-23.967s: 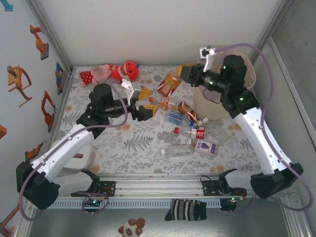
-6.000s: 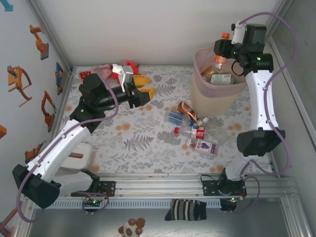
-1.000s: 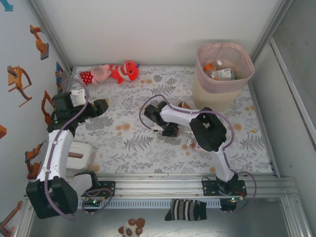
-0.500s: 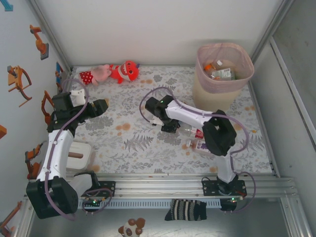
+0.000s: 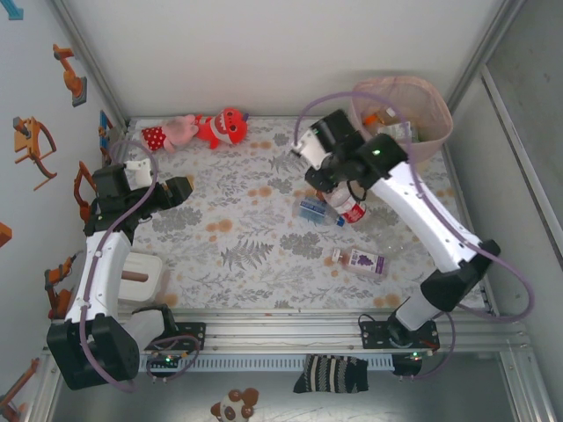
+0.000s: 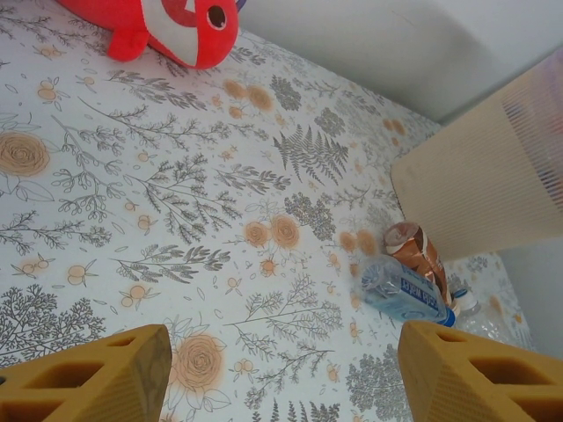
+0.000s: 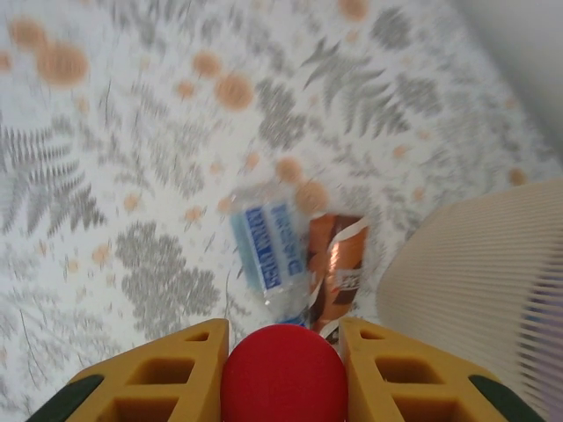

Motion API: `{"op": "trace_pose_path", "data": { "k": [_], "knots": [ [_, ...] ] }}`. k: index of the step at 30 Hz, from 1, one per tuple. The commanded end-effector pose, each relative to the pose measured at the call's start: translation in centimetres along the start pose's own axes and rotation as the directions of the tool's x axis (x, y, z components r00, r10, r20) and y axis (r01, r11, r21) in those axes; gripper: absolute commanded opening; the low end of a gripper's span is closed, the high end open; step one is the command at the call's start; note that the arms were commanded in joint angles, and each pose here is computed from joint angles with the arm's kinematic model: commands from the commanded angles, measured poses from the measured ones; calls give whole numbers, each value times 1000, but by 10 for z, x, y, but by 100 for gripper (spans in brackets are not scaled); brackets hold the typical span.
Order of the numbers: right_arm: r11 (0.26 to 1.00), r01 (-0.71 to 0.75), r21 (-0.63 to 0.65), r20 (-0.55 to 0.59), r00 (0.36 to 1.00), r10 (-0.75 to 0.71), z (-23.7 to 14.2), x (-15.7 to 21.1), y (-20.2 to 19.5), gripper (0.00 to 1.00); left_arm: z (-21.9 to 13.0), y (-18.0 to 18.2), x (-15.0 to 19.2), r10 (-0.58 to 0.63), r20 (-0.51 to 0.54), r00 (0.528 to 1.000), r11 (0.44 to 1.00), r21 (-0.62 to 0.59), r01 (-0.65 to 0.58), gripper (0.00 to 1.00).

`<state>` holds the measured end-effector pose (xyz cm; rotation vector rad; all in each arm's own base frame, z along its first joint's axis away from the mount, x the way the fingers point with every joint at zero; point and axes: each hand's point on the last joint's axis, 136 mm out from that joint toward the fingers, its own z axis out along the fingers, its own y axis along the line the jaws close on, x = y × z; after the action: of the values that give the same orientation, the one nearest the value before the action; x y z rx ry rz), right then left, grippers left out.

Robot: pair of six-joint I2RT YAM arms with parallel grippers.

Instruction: Put the plastic bottles in the bin

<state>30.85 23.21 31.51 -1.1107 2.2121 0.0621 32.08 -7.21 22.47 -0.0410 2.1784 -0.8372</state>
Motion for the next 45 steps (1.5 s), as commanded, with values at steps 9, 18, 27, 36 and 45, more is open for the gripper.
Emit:
{"op": "trace_pose_path", "data": {
  "k": [9,18,27,36,45],
  "knots": [
    [890,-455,30,560,745,363,-141,-59,-130,0,-3,-3,-1,28,18,999,999,20,-29,68],
    [702,-711,38,759,478,443,-188,-47,-246,0,-3,-3,0,25,17,1000,999,21,-25,68],
    [586,-796,153,700,506,505,-146,-11,-329,0,-4,-1,-2,26,22,999,1000,16,-27,68],
    [569,-770,288,492,629,602,-68,37,-341,0,-5,5,-5,13,28,1000,1000,4,-13,68],
    [591,-738,326,239,669,704,8,94,-320,0,-6,11,-8,-9,36,999,1000,-3,9,68]
  ]
}}
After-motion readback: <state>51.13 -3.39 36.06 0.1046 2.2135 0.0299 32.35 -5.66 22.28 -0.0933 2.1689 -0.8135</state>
